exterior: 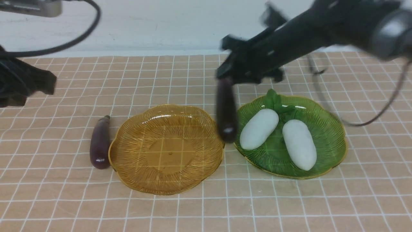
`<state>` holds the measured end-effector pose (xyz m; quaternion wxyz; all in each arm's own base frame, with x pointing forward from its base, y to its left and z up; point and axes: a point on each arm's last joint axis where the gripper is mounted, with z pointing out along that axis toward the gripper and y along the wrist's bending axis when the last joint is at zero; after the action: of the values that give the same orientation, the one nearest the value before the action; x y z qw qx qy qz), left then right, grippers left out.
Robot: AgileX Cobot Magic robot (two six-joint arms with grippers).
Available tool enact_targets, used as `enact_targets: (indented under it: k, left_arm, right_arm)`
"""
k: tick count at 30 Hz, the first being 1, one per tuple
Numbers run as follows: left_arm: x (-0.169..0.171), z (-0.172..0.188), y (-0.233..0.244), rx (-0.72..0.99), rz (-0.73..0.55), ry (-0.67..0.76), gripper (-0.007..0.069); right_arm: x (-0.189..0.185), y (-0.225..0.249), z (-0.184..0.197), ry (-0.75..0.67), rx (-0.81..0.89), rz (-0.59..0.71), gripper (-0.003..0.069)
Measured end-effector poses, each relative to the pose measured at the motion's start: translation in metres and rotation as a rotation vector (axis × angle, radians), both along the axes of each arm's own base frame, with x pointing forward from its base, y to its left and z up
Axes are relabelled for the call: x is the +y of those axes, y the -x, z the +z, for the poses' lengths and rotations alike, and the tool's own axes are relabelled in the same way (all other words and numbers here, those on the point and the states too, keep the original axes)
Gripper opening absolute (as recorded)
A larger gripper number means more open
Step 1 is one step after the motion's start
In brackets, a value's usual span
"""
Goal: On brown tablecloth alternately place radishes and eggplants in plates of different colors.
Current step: 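Pick up the eggplant and place it on the yellow plate with the right gripper, then pick up the eggplant and place it in the yellow plate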
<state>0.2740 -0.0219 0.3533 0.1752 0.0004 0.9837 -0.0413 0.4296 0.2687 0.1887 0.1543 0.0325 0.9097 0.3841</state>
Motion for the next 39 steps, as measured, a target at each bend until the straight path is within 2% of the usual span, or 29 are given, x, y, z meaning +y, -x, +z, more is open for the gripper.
enact_targets:
  k: [3,5,7,10,13,17,20,26,28,36,39]
  left_arm:
    - [0.0,-0.006,-0.005,0.022,0.0,0.001,0.0007]
    - [0.001,-0.01,-0.008,0.036,0.01,0.01,0.0007]
    - [0.003,-0.013,-0.011,0.048,0.023,0.03,0.0008]
    - [0.012,-0.022,-0.022,0.051,0.067,0.084,0.001]
    - [0.014,-0.03,-0.036,0.016,0.09,0.11,0.001]
    - [0.015,-0.047,-0.057,-0.031,0.096,0.113,0.002]
    - [0.016,-0.066,-0.076,-0.053,0.107,0.114,0.0056]
    - [0.017,-0.1,-0.101,-0.063,0.124,0.107,0.0173]
    - [0.018,-0.109,-0.107,-0.072,0.13,0.104,0.0248]
    - [0.02,-0.155,-0.132,-0.085,0.153,0.093,0.049]
    - [0.021,-0.169,-0.137,-0.084,0.159,0.089,0.0519]
  right_arm:
    - [-0.004,0.005,0.008,0.012,0.007,0.084,0.0568]
    - [-0.011,0.007,0.02,0.023,-0.002,0.144,0.0568]
    - [-0.025,0.009,0.043,0.048,-0.025,0.221,0.0537]
    - [-0.045,0.011,0.073,0.095,-0.064,0.275,0.0453]
    - [-0.075,0.015,0.113,0.206,-0.15,0.278,0.0303]
    - [-0.112,0.03,0.159,0.383,-0.258,0.199,0.009]
    - [-0.132,0.046,0.184,0.505,-0.31,0.141,0.0017]
    - [-0.16,0.098,0.223,0.615,-0.38,0.074,-0.0013]
    - [-0.167,0.117,0.233,0.618,-0.4,0.065,-0.0015]
    - [-0.181,0.164,0.24,0.622,-0.413,0.069,-0.0015]
    - [-0.184,0.175,0.243,0.621,-0.422,0.067,-0.0015]
